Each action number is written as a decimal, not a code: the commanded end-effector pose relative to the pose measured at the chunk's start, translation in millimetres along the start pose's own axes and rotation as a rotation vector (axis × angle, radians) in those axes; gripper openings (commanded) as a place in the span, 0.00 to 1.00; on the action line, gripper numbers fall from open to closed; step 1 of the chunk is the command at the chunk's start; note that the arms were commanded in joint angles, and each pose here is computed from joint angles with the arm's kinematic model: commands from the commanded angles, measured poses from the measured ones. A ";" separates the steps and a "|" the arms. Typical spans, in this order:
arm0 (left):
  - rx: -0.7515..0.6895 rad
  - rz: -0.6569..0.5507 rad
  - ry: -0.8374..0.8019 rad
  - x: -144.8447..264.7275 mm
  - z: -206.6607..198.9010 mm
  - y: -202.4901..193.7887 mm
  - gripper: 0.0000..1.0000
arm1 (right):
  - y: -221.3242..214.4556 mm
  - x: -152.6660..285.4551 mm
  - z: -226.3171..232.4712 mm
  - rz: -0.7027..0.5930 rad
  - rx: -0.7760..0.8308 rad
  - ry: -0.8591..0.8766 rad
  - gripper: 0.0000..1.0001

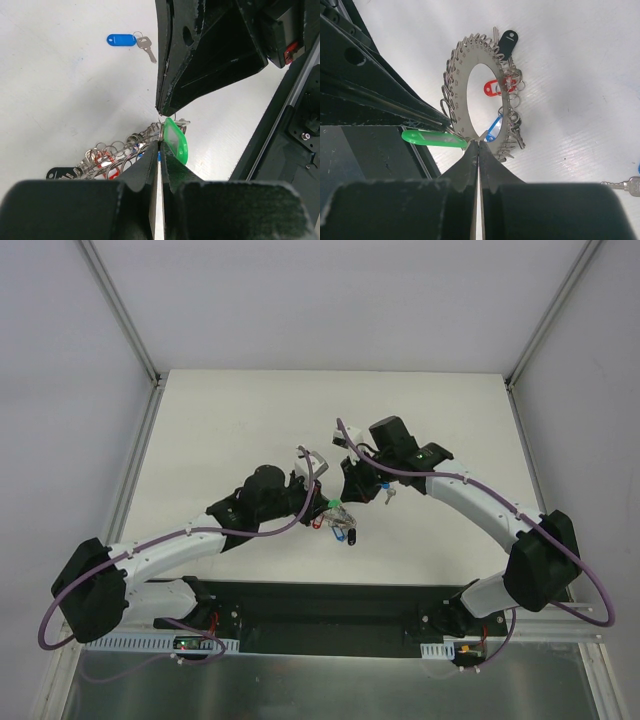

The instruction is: Put the keys on the keyring

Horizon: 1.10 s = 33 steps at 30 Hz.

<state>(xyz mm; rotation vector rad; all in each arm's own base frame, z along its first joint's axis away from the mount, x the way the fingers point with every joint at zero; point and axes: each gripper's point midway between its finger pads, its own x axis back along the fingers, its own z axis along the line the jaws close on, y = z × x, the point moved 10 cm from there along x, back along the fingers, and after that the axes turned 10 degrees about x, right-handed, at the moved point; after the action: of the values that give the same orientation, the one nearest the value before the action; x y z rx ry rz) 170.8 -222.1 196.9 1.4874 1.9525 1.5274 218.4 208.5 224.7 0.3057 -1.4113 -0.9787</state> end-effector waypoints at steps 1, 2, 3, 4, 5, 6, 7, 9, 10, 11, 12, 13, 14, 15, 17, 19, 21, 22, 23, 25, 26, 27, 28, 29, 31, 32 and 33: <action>-0.054 -0.091 0.016 6.3 -2.7 12.9 0.00 | -5.8 7.4 -7.2 0.027 -0.032 -0.082 0.01; -0.058 -0.099 0.026 7.0 -1.9 14.5 0.00 | -3.1 9.0 -8.6 0.020 -0.036 -0.103 0.01; -0.068 -0.114 0.048 7.2 0.0 17.9 0.00 | -2.6 10.7 -12.7 0.025 -0.048 -0.150 0.03; -0.073 -0.117 0.061 7.1 2.1 19.6 0.00 | -0.8 13.3 -15.1 0.020 -0.078 -0.187 0.14; -0.079 -0.126 0.072 6.6 2.8 25.4 0.00 | 2.6 17.5 -18.2 0.012 -0.093 -0.231 0.24; -0.097 -0.120 0.093 6.6 5.7 27.9 0.00 | 2.9 22.9 -25.2 0.011 -0.117 -0.297 0.34; -0.098 -0.125 0.124 7.8 13.5 33.6 0.00 | 5.0 27.6 -27.7 -0.005 -0.155 -0.330 0.45; -0.110 -0.142 0.150 6.9 21.5 52.4 0.00 | 9.2 44.6 -36.6 -0.039 -0.204 -0.447 0.52; -0.098 -0.140 0.178 9.6 33.2 60.0 0.00 | 9.3 50.0 -39.1 -0.048 -0.226 -0.487 0.57; -0.094 -0.132 0.195 7.2 41.5 66.1 0.00 | 11.1 59.0 -38.5 -0.077 -0.264 -0.529 0.61; -0.118 -0.169 0.198 9.4 41.0 86.5 0.00 | 8.4 68.4 -44.9 -0.084 -0.299 -0.608 0.64; -0.138 -0.177 0.222 11.1 47.7 95.7 0.00 | 6.9 73.4 -46.1 -0.095 -0.326 -0.636 0.72; -0.167 -0.206 0.222 10.4 45.1 113.4 0.00 | 4.9 80.6 -47.8 -0.116 -0.383 -0.701 0.74; -0.215 -0.217 0.226 10.7 45.3 121.9 0.00 | -2.4 92.6 -51.4 -0.130 -0.424 -0.777 0.79; -0.234 -0.240 0.210 8.3 41.7 135.9 0.00 | -9.9 104.3 -52.2 -0.153 -0.488 -0.856 0.87; -0.219 -0.236 0.214 2.2 44.7 134.8 0.00 | -21.8 118.7 -52.3 -0.173 -0.561 -0.966 0.95; -0.154 -0.193 0.202 -10.1 50.8 120.9 0.00 | -29.5 131.7 -48.0 -0.173 -0.566 -1.054 0.99; -0.134 -0.172 0.181 -13.9 51.1 114.4 0.00 | -35.1 131.4 -46.2 -0.156 -0.558 -1.063 0.99; -0.115 -0.132 0.167 -18.8 55.3 100.4 0.00 | -37.3 134.2 -43.7 -0.161 -0.554 -1.077 1.00; -0.022 -0.123 0.159 -20.5 54.9 88.9 0.00 | -43.4 142.2 -37.3 -0.159 -0.548 -1.112 0.96; 0.014 -0.107 0.161 -18.2 55.7 77.3 0.01 | -48.0 141.4 -35.3 -0.149 -0.544 -1.113 0.96; 0.024 -0.103 0.172 -15.9 56.5 72.3 0.05 | -51.5 142.6 -33.5 -0.147 -0.543 -1.115 0.96; 0.029 -0.103 0.183 -12.7 57.0 67.8 0.10 | -53.0 147.5 -28.4 -0.170 -0.538 -1.116 0.96; 0.031 -0.107 0.199 -4.3 56.3 61.2 0.26 | -57.6 147.1 -27.2 -0.152 -0.516 -1.113 0.96; 0.042 -0.101 0.277 7.5 59.8 53.6 0.40 | -62.2 151.8 -23.7 -0.129 -0.499 -1.127 0.96; 0.048 -0.119 0.298 17.5 58.1 53.6 0.58 | -63.7 154.7 -22.4 -0.124 -0.501 -1.144 0.96; 0.063 -0.118 0.330 23.3 59.5 51.9 0.66 | -67.2 160.1 -21.0 -0.096 -0.514 -1.180 0.96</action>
<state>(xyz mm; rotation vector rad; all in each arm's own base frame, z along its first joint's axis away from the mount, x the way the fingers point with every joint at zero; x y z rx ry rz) 244.6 -190.1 197.0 1.3470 2.1213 1.7778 201.6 62.8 275.0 -0.6073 -1.9972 -1.7005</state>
